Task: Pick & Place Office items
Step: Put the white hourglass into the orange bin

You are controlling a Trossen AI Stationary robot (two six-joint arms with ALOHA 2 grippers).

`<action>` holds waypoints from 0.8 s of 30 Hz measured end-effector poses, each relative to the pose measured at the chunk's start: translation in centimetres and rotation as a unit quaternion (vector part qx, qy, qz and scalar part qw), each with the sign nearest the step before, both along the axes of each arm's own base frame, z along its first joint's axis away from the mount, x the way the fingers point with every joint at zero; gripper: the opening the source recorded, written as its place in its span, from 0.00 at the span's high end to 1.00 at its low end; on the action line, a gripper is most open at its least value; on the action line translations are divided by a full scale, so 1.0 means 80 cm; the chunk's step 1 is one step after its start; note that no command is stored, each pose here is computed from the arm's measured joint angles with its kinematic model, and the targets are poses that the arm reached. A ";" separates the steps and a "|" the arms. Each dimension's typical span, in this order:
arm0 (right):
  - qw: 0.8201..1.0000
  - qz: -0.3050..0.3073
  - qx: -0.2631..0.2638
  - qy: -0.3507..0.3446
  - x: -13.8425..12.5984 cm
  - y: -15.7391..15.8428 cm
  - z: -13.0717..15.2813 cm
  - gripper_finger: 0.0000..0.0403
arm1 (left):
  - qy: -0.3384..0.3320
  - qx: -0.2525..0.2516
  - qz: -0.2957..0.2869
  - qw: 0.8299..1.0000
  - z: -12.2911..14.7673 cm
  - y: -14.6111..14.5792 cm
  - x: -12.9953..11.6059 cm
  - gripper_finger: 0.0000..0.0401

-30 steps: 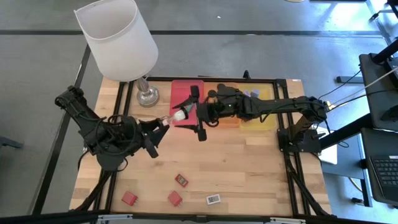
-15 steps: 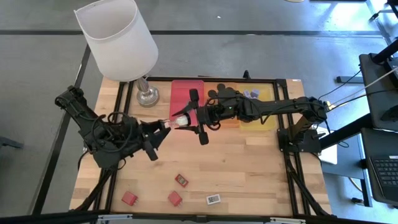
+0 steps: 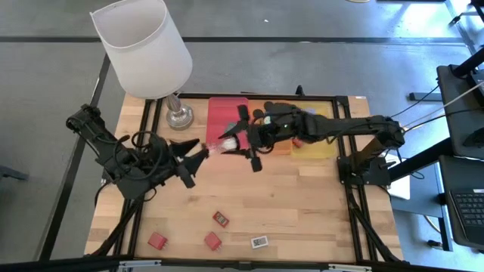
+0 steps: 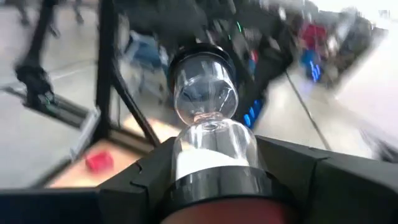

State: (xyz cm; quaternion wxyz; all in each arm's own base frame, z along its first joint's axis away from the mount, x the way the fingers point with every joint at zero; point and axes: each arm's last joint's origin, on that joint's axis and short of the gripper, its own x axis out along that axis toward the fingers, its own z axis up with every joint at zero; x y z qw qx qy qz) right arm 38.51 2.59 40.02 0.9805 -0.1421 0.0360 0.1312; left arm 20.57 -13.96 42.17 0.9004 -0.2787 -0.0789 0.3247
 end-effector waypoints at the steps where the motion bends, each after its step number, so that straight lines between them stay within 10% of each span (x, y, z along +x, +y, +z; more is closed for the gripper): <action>1: 1.000 -0.011 -0.002 0.020 -0.007 -0.005 0.001 0.52 | 0.000 0.003 0.011 1.000 0.001 0.003 0.000 0.30; 7: 0.975 -0.090 -0.017 0.205 -0.057 -0.044 -0.013 0.52 | 0.007 0.021 0.072 0.997 0.005 0.023 0.004 0.26; 24: 0.794 -0.303 -0.042 0.525 -0.084 -0.141 -0.180 0.52 | -0.003 -0.002 0.105 0.994 0.001 0.057 0.029 0.30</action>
